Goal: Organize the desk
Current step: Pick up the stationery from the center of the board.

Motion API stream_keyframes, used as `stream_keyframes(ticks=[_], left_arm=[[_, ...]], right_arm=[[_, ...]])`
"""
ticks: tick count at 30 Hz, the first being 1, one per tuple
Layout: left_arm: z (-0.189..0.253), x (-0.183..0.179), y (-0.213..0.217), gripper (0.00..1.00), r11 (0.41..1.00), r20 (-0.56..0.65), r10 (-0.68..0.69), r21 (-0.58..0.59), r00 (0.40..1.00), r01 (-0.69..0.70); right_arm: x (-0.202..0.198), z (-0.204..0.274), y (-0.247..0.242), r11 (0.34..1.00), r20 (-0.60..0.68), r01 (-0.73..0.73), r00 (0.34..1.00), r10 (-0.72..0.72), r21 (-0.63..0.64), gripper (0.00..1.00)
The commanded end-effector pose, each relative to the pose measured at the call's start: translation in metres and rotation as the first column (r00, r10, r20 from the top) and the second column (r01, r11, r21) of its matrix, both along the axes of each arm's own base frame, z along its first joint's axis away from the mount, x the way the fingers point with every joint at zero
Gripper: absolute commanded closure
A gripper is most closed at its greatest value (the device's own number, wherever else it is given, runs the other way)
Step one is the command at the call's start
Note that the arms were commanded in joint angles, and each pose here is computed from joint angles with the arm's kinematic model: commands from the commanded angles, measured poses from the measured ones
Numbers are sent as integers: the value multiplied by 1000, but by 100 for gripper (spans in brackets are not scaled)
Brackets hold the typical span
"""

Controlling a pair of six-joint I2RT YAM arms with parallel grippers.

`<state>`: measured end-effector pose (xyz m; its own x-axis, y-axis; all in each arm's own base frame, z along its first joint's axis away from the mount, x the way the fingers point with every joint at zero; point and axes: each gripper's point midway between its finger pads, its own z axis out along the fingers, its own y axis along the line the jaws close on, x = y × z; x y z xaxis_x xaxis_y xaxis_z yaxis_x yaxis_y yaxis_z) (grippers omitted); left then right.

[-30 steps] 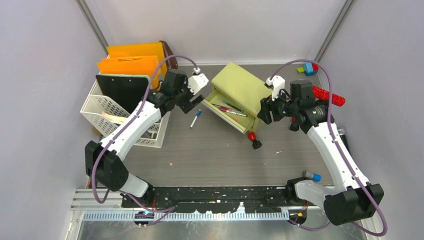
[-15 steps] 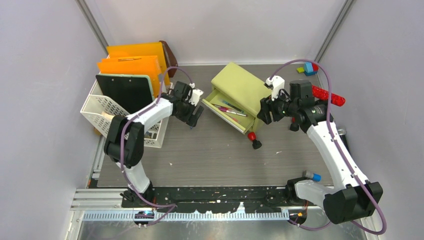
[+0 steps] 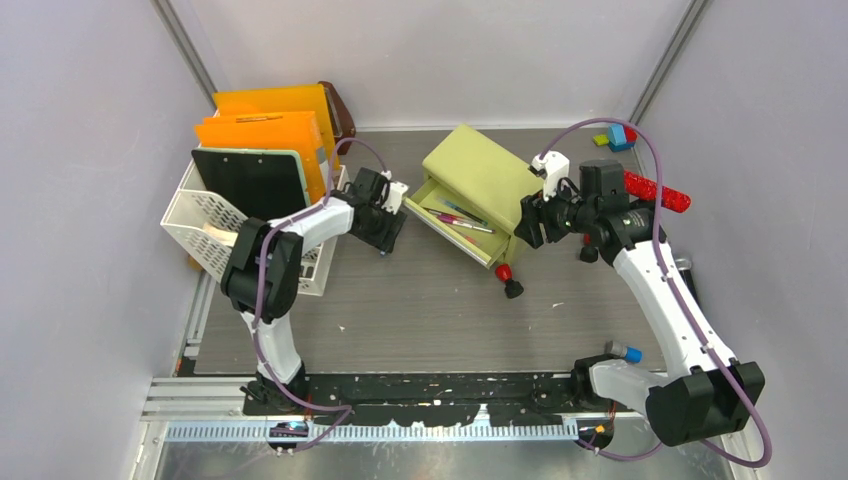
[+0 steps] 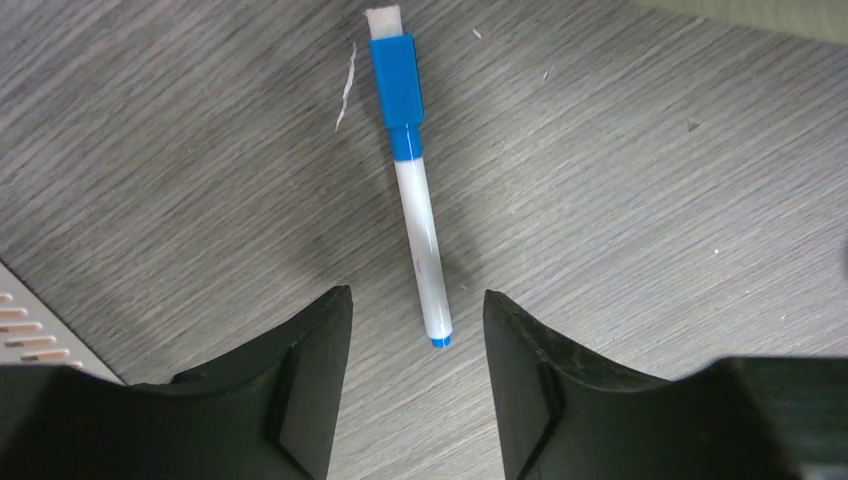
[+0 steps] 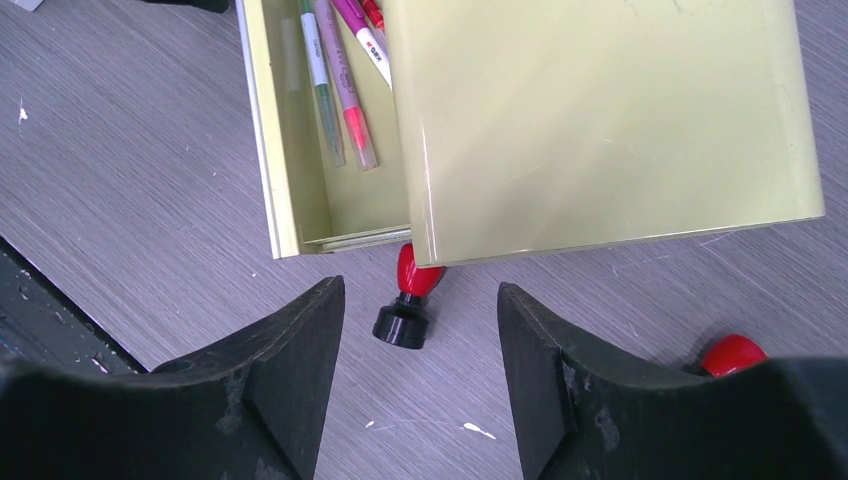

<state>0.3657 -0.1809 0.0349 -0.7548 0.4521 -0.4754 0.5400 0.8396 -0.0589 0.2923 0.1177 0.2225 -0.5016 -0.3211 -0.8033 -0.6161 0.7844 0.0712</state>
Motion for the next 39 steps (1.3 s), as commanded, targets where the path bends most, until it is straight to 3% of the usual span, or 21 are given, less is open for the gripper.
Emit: stream_keyframes(ticks=[1, 12, 19, 27, 30, 35, 39], left_arm=[[-4, 8, -2, 50, 1000, 13, 8, 2, 1000, -8], [-14, -8, 7, 62, 998, -61, 59, 36, 996, -57], [-14, -9, 13, 63, 997, -65, 69, 40, 995, -66], [-12, -7, 17, 93, 997, -80, 69, 41, 994, -66], [-5, -1, 26, 100, 996, -66, 91, 30, 994, -89], [24, 11, 40, 100, 993, -6, 115, -16, 993, -115], [76, 17, 34, 100, 995, 119, 54, -84, 991, -44]], right_arm=[[5, 1, 3, 1000, 14, -10, 1000, 9, 17, 37], [5, 0, 3, 1000, 10, -10, 1000, 10, 15, 37], [5, -1, 3, 1000, 8, -9, 1000, 9, 15, 37], [6, -2, 2, 1000, 4, -9, 1000, 9, 12, 37], [6, -2, 2, 1000, 2, -9, 1000, 9, 12, 37], [5, -2, 2, 1000, 3, -10, 1000, 10, 13, 37], [5, -2, 3, 1000, 2, -12, 1000, 12, 13, 36]])
